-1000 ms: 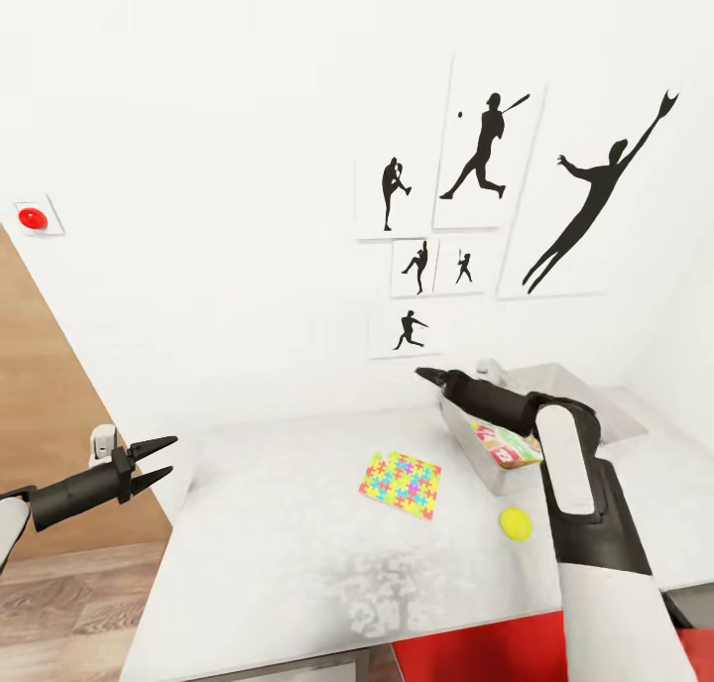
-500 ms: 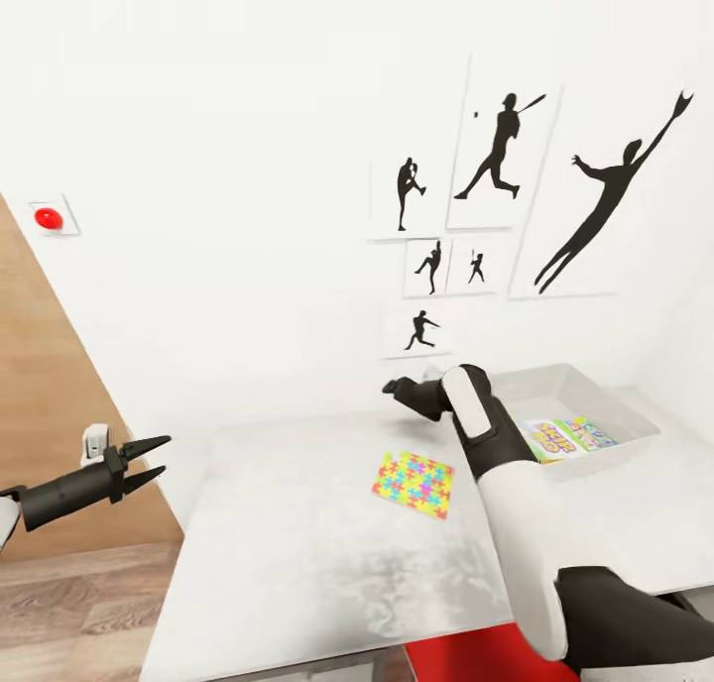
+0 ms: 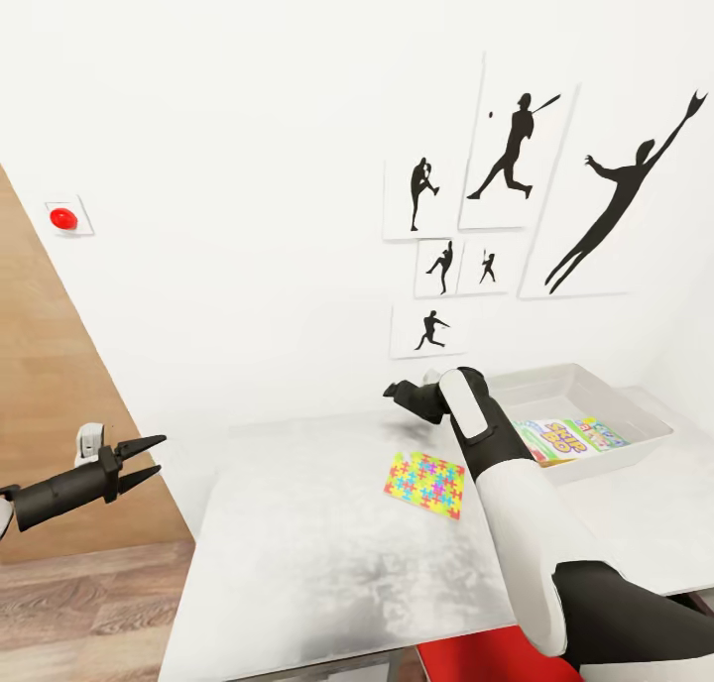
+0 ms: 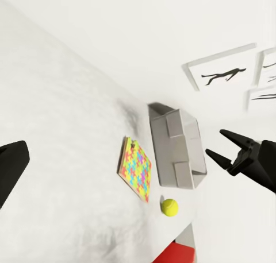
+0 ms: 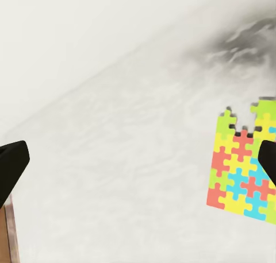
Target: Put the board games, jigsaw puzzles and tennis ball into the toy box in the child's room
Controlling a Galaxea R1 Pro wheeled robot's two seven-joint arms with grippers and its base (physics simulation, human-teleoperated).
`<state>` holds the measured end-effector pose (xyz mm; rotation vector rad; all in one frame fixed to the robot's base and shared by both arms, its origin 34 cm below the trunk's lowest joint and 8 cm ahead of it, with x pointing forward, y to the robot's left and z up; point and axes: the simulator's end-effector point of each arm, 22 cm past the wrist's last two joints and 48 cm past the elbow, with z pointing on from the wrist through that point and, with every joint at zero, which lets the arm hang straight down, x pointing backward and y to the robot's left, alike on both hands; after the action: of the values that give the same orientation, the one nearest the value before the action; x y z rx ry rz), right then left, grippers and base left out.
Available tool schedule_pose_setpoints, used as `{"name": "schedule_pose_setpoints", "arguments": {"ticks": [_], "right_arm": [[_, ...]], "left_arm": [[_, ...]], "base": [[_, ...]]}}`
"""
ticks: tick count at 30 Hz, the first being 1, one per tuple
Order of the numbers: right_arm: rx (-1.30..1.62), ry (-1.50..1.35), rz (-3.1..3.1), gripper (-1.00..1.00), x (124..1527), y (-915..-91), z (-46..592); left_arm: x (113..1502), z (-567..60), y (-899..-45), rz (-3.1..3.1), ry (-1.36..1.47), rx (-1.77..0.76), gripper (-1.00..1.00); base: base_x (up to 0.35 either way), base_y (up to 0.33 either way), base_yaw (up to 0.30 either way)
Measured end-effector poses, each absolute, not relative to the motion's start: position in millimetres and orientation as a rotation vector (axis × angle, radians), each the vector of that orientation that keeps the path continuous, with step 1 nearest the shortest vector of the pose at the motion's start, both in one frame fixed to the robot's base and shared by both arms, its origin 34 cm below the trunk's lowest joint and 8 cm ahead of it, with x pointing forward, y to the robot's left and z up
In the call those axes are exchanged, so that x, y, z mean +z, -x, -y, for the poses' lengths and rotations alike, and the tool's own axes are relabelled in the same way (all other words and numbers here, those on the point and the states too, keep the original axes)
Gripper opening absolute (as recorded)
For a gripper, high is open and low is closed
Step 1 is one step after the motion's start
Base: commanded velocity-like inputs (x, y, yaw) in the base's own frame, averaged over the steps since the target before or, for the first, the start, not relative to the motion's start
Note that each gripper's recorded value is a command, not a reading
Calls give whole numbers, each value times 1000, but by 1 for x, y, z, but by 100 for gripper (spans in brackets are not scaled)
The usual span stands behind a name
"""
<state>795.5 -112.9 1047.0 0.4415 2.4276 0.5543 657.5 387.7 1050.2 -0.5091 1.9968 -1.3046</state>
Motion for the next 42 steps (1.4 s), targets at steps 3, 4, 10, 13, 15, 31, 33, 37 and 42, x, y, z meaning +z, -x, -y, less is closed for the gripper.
{"name": "schedule_pose_setpoints", "arguments": {"ticks": [3,4,10,13,15,31,33,37,42], "right_arm": [[553,-442,-2427,100,1047,-795,113],[553,-442,-2428,100,1046,-796,113],[531,-454,-2434,100,1039,-797,123],[513,-465,-2439,100,1034,-798,133],[506,-469,-2442,100,1031,-799,135],[274,-578,-2465,100,1005,-798,176],[266,-587,-2459,100,1003,-799,178],[234,-597,-2449,100,999,-802,186],[179,-594,-2446,100,993,-803,199]], "left_arm": [[1052,-389,-657,-1991,509,-1311,100],[1053,-389,-657,-1988,507,-1315,100],[1085,-378,-646,-1858,416,-1483,100],[1094,-380,-632,-1810,377,-1554,100],[1095,-381,-628,-1805,370,-1565,100],[1084,-383,-624,-1816,370,-1579,100],[1083,-384,-624,-1820,372,-1577,100],[1079,-384,-625,-1827,377,-1575,100],[1075,-384,-625,-1835,384,-1573,100]], "base": [[0,4,0],[0,2,0],[0,0,0],[0,0,0],[0,0,0],[0,0,0],[0,0,0],[0,0,0],[0,0,0]]}}
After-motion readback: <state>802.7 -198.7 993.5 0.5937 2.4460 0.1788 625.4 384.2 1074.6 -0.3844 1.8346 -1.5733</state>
